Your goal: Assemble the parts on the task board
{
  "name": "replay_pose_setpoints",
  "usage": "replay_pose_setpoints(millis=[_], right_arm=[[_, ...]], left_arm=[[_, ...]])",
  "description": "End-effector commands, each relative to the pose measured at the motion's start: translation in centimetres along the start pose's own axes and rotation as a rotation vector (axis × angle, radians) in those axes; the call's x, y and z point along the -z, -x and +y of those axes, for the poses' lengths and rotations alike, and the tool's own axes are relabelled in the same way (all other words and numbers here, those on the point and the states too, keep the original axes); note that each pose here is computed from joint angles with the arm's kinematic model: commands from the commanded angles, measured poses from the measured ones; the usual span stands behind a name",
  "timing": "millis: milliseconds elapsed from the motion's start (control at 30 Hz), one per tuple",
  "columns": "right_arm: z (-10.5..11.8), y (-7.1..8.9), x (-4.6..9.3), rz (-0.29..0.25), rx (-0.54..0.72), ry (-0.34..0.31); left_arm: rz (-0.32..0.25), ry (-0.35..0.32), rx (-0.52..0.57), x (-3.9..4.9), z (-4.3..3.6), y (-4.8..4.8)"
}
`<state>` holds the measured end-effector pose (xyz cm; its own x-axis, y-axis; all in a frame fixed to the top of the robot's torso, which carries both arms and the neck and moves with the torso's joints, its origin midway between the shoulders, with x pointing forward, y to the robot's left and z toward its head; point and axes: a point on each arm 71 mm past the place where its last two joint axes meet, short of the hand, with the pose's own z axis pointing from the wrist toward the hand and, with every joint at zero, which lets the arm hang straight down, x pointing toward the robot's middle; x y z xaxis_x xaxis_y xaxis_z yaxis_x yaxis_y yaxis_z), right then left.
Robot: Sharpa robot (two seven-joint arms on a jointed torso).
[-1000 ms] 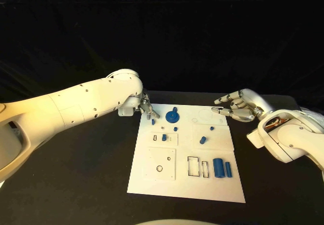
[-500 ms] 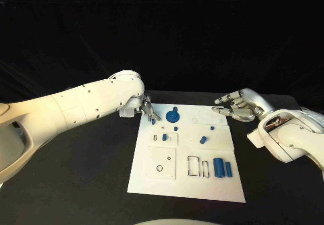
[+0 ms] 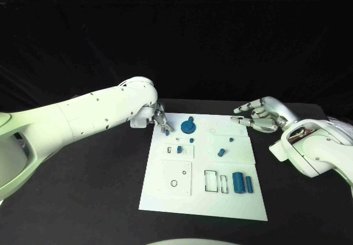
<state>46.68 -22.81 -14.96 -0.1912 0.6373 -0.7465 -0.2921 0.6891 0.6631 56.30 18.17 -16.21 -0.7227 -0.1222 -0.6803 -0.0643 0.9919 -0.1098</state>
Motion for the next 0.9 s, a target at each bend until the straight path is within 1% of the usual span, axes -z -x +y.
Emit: replay_pose_setpoints(millis=[33, 567, 700, 900], right_arm=[[0.09, -0.12, 0.0, 0.011, 0.009, 0.01], [0.12, -0.15, 0.0, 0.013, 0.009, 0.011], [0.13, -0.16, -0.01, 0.013, 0.009, 0.011], [0.12, -0.17, -0.03, 0.013, 0.009, 0.011]], left_arm=[[0.013, 0.035, -0.005, -0.05, 0.08, -0.16], [0.036, 0.02, 0.009, -0.24, -0.2, -0.48], [0.03, 0.012, 0.02, -0.23, -0.28, -0.48], [0.005, -0.006, 0.046, -0.14, -0.35, -0.45]])
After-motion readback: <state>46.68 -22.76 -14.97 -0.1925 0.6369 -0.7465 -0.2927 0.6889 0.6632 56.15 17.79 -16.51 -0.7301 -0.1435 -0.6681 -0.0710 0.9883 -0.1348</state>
